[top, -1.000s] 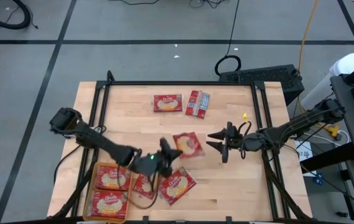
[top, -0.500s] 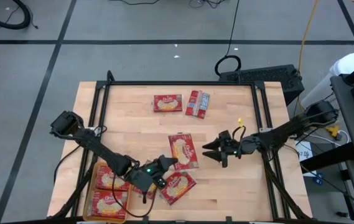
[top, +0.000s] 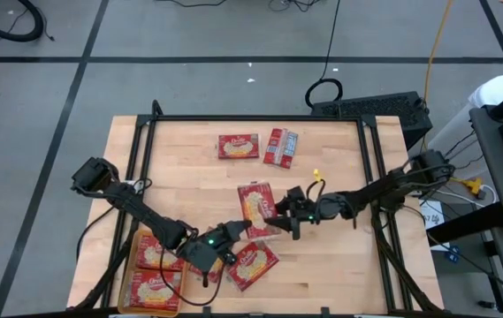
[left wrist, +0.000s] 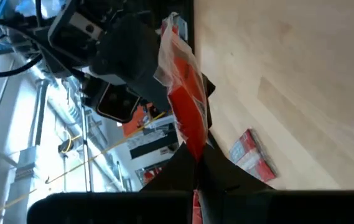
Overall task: Sort popcorn bags into baskets
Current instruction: Put the red popcorn bag into the orange bin
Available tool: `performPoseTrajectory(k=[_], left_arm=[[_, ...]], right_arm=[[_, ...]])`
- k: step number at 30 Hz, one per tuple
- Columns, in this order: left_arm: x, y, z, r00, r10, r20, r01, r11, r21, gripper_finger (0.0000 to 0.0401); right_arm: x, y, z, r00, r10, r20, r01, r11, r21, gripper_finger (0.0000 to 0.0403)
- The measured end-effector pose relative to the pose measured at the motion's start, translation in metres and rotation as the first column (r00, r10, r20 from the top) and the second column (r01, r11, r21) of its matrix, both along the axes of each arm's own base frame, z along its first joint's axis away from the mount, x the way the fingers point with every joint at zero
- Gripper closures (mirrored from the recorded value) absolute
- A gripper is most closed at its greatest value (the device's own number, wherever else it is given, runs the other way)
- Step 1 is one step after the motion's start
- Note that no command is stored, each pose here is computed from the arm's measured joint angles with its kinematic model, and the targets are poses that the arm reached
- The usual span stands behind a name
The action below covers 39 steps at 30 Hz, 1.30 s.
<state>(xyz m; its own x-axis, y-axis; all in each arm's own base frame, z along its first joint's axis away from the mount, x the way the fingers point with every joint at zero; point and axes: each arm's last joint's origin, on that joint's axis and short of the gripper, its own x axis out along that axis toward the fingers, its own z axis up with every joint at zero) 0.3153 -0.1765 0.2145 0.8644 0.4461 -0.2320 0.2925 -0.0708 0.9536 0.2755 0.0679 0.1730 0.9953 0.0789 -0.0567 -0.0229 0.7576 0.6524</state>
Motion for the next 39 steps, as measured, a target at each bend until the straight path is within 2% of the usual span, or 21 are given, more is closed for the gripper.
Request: performPoseTrajectory(k=[3, 5, 10, 12, 14, 17, 19, 22, 24, 27, 29, 30, 35, 37, 39], left_arm=[[0.000, 0.002, 0.000, 0.999, 0.044, 0.022, -0.044, 0.999, -0.012, 0.0397], [0.001, 0.004, 0.000, 0.998, 0.060, 0.033, -0.059, 0.998, -0.036, 0.0389], [0.002, 0.007, -0.001, 0.992, 0.103, 0.076, -0.092, 0.986, -0.138, 0.0334], [0.002, 0.007, -0.001, 0.984, 0.135, 0.113, -0.108, 0.970, -0.217, 0.0306], [0.001, 0.007, -0.001, 0.970, 0.184, 0.157, -0.131, 0.946, -0.295, 0.0274], [-0.003, 0.003, 0.000, 0.929, 0.285, 0.238, -0.164, 0.890, -0.425, 0.0229], [-0.008, -0.002, 0.003, 0.896, 0.342, 0.284, -0.140, 0.823, -0.551, 0.0203], [-0.022, -0.008, 0.018, 0.888, 0.358, 0.289, -0.045, 0.693, -0.719, 0.0177], [-0.032, -0.005, 0.031, 0.883, 0.380, 0.275, 0.006, 0.576, -0.817, 0.0172], [-0.045, 0.012, 0.059, 0.856, 0.454, 0.248, 0.075, 0.366, -0.927, 0.0177], [-0.056, 0.027, 0.078, 0.840, 0.494, 0.225, 0.112, 0.249, -0.962, 0.0187], [-0.062, 0.034, 0.086, 0.831, 0.513, 0.216, 0.120, 0.214, -0.969, 0.0192], [-0.094, 0.062, 0.125, 0.785, 0.570, 0.244, 0.222, 0.109, -0.969, 0.0221], [-0.106, 0.070, 0.137, 0.763, 0.602, 0.235, 0.284, 0.014, -0.959, 0.0229], [-0.118, 0.084, 0.146, 0.800, 0.572, 0.184, 0.301, -0.117, -0.946, 0.0234]], right_arm=[[0.004, -0.002, 0.004, 1.000, 0.017, 0.019, -0.016, 0.999, -0.035, 0.0218], [0.003, -0.004, 0.006, 1.000, 0.019, 0.022, -0.018, 0.998, -0.054, 0.0260], [0.004, -0.009, 0.008, 0.999, 0.025, 0.038, -0.020, 0.994, -0.107, 0.0377], [0.004, -0.012, 0.011, 0.999, 0.020, 0.049, -0.013, 0.990, -0.137, 0.0390], [0.003, -0.016, 0.015, 0.998, 0.009, 0.060, 0.000, 0.987, -0.159, 0.0383], [-0.001, -0.023, 0.025, 0.997, 0.019, 0.075, -0.003, 0.979, -0.204, 0.0377], [-0.005, -0.027, 0.031, 0.999, 0.018, 0.048, -0.007, 0.972, -0.234, 0.0384], [-0.015, -0.031, 0.034, 0.999, 0.016, -0.047, -0.028, 0.961, -0.276, 0.0394], [-0.022, -0.032, 0.034, 0.993, 0.012, -0.120, -0.048, 0.952, -0.301, 0.0396], [-0.027, -0.032, 0.031, 0.980, 0.015, -0.200, -0.076, 0.951, -0.299, 0.0391], [-0.029, -0.029, 0.025, 0.969, 0.027, -0.245, -0.099, 0.952, -0.289, 0.0385], [-0.028, -0.026, 0.022, 0.966, 0.035, -0.256, -0.112, 0.951, -0.290, 0.0383], [-0.012, -0.007, 0.014, 0.952, 0.089, -0.294, -0.180, 0.936, -0.302, 0.0384], [0.000, 0.000, 0.017, 0.953, 0.107, -0.285, -0.201, 0.924, -0.325, 0.0386], [0.015, 0.006, 0.021, 0.950, 0.132, -0.284, -0.229, 0.911, -0.343, 0.0387]])
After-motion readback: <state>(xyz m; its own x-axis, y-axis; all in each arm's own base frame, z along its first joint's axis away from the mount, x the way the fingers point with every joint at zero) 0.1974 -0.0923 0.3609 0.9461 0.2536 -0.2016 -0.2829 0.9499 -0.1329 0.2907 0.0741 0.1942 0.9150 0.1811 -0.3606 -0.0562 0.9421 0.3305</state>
